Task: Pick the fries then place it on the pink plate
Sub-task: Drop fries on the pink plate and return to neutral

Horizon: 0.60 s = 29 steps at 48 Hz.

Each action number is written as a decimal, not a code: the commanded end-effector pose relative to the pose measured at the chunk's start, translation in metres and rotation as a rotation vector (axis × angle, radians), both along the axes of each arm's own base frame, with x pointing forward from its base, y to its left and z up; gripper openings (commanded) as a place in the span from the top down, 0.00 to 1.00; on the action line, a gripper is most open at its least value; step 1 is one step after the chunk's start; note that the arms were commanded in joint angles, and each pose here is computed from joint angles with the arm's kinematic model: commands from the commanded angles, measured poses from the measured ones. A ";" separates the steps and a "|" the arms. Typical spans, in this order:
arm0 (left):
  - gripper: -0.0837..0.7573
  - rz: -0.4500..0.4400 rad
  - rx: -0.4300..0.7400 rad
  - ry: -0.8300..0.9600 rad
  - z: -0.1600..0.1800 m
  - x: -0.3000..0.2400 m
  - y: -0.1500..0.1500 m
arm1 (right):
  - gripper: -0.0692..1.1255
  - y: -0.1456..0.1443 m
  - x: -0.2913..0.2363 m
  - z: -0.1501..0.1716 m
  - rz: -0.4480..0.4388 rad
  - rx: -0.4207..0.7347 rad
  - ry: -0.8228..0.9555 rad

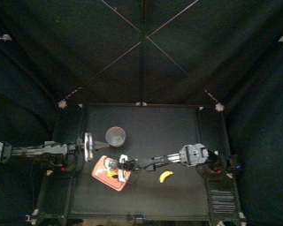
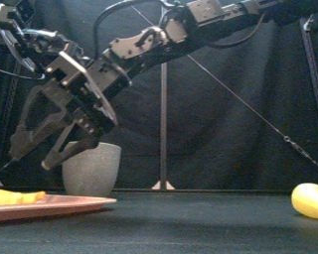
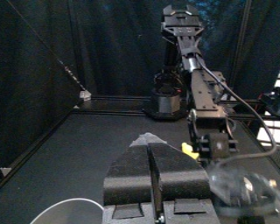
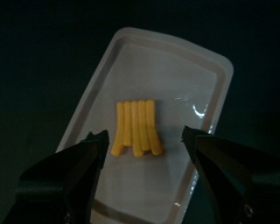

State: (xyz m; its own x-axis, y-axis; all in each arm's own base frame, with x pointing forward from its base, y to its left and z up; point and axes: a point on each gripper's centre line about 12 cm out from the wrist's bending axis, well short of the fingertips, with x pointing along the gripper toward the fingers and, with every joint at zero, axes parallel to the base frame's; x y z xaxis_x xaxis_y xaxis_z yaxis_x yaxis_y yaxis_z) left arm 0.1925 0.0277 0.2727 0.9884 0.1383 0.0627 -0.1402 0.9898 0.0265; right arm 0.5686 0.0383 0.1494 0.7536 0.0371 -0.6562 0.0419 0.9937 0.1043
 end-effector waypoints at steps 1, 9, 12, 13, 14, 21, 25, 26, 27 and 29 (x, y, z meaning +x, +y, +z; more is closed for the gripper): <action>0.91 0.001 0.005 -0.026 0.007 0.000 0.000 | 0.11 -0.004 -0.028 0.049 0.005 0.011 -0.171; 0.91 0.001 0.004 -0.029 0.007 -0.001 0.000 | 0.11 -0.009 -0.069 0.056 0.008 0.036 -0.326; 0.91 0.001 0.005 -0.033 0.009 -0.001 0.000 | 0.11 -0.016 -0.085 0.061 -0.001 0.040 -0.384; 0.91 0.001 0.005 -0.032 0.009 -0.001 0.000 | 0.11 -0.019 -0.089 0.063 -0.003 0.037 -0.399; 0.91 0.003 0.005 -0.033 0.009 -0.001 0.000 | 0.11 -0.021 -0.093 0.063 -0.004 0.035 -0.410; 0.91 0.001 0.008 -0.041 0.011 -0.001 0.000 | 0.11 -0.036 -0.124 0.069 -0.037 0.033 -0.435; 0.91 0.001 0.008 -0.042 0.012 -0.001 0.000 | 0.11 -0.041 -0.138 0.070 -0.054 0.042 -0.435; 0.91 0.001 0.008 -0.044 0.012 -0.002 0.000 | 0.11 -0.040 -0.141 0.071 -0.056 0.046 -0.437; 0.91 0.001 0.008 -0.042 0.011 -0.002 0.000 | 0.11 -0.041 -0.144 0.073 -0.062 0.050 -0.441; 0.91 0.001 0.008 -0.041 0.011 -0.002 0.000 | 0.11 -0.041 -0.150 0.077 -0.071 0.058 -0.450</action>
